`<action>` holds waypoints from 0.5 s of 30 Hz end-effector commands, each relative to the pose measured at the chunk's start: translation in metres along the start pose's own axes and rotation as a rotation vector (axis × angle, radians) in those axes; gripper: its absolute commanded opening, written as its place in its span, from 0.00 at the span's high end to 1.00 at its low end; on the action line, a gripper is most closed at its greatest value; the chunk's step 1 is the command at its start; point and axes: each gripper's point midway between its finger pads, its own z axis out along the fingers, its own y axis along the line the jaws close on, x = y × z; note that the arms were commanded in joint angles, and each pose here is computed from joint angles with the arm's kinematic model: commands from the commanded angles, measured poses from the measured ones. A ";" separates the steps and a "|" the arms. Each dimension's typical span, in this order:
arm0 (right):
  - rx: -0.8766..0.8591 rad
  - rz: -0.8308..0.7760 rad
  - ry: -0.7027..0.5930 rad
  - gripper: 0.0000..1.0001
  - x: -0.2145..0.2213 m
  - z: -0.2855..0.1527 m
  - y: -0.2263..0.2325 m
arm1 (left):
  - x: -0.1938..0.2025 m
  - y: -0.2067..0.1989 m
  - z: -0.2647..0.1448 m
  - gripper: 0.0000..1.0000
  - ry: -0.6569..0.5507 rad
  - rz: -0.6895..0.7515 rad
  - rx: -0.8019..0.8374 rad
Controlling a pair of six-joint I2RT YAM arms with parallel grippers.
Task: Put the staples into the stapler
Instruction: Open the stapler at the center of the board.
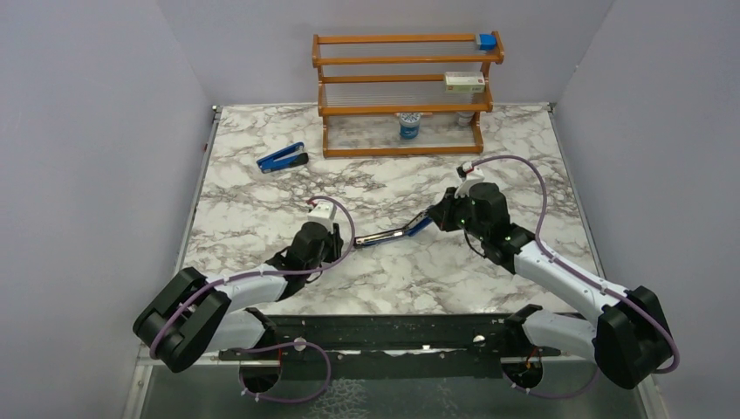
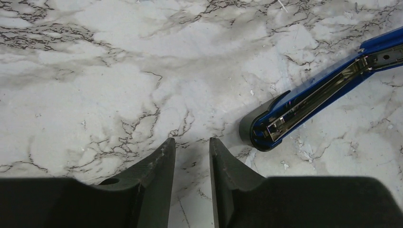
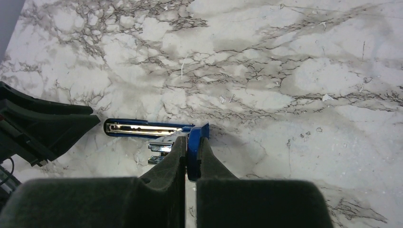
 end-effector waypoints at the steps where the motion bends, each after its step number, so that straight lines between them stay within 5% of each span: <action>1: 0.003 0.007 -0.029 0.99 -0.008 -0.003 0.000 | -0.018 0.003 0.000 0.62 -0.072 -0.029 -0.030; 8: -0.043 0.090 -0.022 0.99 -0.007 -0.003 0.011 | -0.077 -0.011 -0.017 0.49 -0.237 0.040 0.023; 15: -0.061 0.154 0.037 0.99 0.016 0.008 0.011 | -0.101 -0.071 -0.018 0.48 -0.252 0.375 0.328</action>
